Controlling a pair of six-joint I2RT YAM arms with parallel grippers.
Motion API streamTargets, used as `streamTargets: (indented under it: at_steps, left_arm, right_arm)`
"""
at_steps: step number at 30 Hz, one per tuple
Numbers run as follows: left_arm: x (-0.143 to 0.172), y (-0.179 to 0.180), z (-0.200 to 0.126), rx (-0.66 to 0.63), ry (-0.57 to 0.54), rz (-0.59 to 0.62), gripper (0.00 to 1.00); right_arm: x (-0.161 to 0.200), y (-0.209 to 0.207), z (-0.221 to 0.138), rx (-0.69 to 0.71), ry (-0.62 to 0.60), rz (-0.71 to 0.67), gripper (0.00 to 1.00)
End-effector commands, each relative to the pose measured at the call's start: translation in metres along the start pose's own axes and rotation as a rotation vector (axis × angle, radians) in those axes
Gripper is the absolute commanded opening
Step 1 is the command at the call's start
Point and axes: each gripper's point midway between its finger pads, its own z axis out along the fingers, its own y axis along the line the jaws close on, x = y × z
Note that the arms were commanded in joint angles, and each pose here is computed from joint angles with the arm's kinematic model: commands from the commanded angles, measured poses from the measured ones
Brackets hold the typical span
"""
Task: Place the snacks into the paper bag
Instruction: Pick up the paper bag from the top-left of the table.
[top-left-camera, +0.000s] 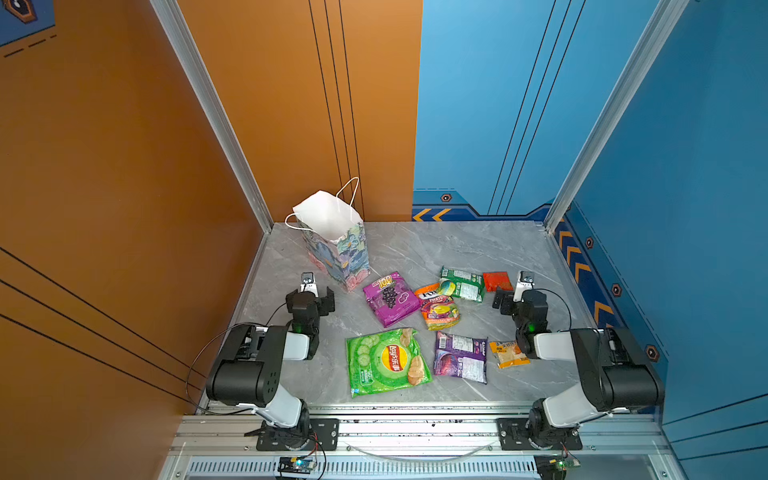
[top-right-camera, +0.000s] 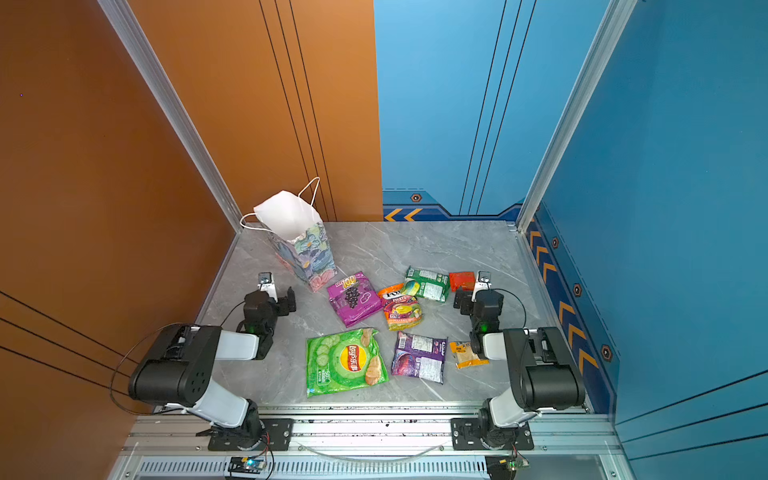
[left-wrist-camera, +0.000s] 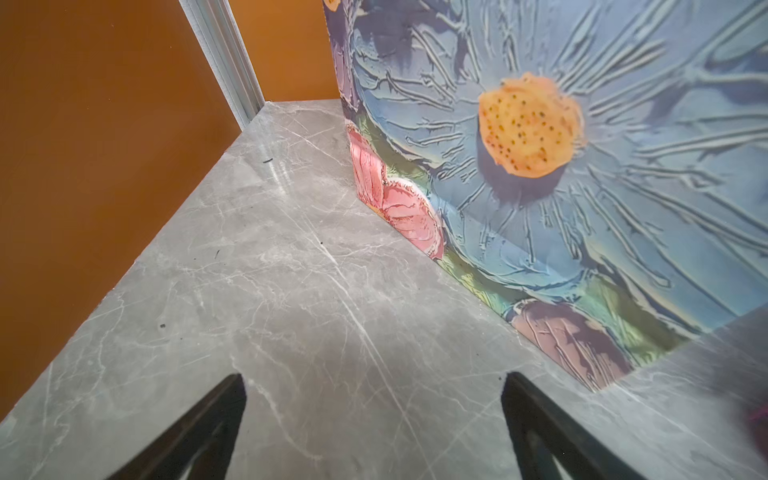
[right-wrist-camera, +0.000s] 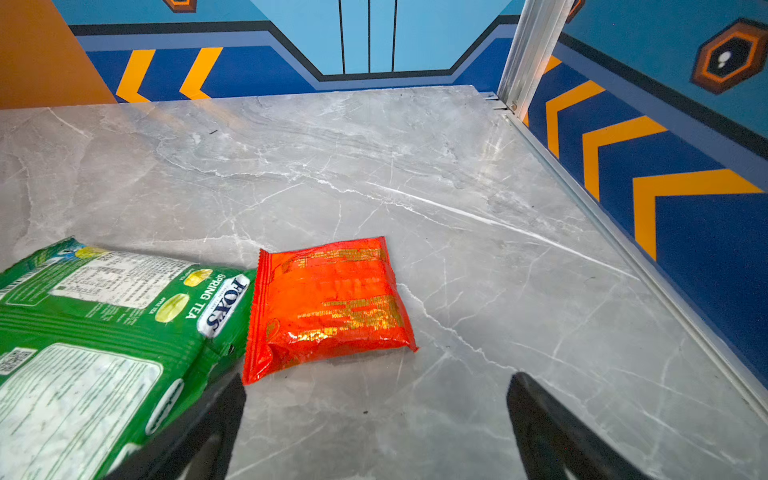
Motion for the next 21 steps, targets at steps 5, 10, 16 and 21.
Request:
streamTargets:
  at_steps: [5,10,16,21]
  left_arm:
    - [-0.0087,-0.0043,0.0019,0.026,-0.019,-0.006,0.98]
    - [-0.0089,-0.0038,0.0016,0.027,-0.020,-0.007,0.98]
    - [-0.0092,-0.0033,0.0019,0.030,-0.021,-0.012,0.98]
    - [-0.0086,-0.0033,0.0017,0.031,-0.019,-0.012,0.98]
  right_arm:
    - [-0.0120,0.0009,0.0021,-0.010,-0.026,0.003,1.00]
    - [-0.0114,0.0007,0.0020,-0.009,-0.024,0.003,1.00]
    - [-0.0114,0.0008,0.0019,-0.010,-0.024,0.003,1.00]
    - [-0.0113,0.0007,0.0020,-0.009,-0.024,0.003,1.00]
